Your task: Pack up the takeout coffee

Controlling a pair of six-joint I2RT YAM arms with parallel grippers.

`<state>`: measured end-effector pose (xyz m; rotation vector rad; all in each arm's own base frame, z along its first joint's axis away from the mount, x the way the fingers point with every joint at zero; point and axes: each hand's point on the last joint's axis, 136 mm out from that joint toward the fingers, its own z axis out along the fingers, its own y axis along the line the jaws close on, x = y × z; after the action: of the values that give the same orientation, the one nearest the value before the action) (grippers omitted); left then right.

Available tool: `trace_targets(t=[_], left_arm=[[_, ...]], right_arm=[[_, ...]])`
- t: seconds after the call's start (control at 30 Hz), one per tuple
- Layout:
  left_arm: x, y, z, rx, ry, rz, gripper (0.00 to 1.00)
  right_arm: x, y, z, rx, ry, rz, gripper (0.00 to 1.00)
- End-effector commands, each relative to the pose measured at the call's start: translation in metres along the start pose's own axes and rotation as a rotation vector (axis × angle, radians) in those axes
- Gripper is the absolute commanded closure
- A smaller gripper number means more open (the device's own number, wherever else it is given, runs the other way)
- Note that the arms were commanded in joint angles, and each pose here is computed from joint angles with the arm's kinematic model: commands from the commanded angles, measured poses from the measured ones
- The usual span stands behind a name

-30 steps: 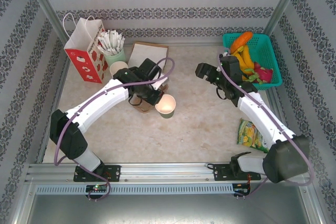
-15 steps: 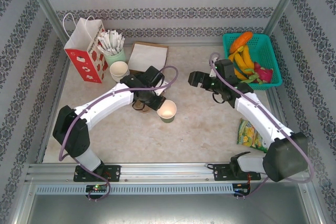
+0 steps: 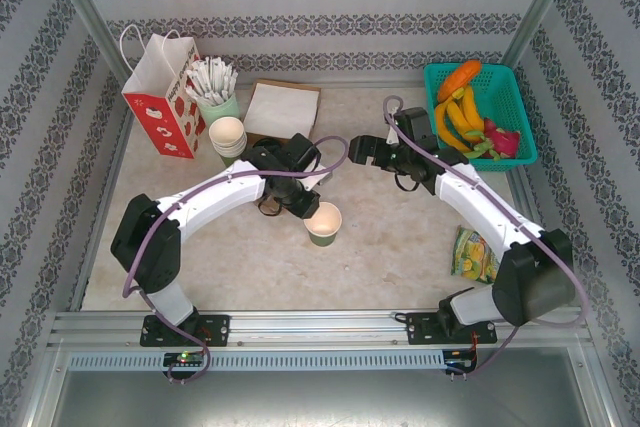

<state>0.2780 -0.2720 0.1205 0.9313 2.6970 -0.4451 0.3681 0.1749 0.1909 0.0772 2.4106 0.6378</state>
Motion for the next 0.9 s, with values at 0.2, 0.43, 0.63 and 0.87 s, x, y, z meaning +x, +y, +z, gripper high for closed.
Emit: trace_targets(t=[0.2,0.43,0.63,0.87], left_arm=[[-0.011,-0.013,-0.018,0.045,-0.064,0.027,0.62],[-0.038,0.024,-0.071,0.033,-0.346,-0.178,0.38],[-0.05,0.079,-0.116,-0.101,-0.619,-0.528,0.13],[0.045,0.171,-0.143,-0.537,-0.733,-1.144,0.0]], right_arm=[[-0.002,0.019,0.008,-0.025,0.026,-0.06,0.02],[-0.009,0.051,0.035,-0.147,0.027,-0.111,0.02],[-0.013,0.087,0.085,-0.234,0.075,-0.152,0.08],[-0.006,0.124,0.142,-0.251,0.12,-0.227,0.22]])
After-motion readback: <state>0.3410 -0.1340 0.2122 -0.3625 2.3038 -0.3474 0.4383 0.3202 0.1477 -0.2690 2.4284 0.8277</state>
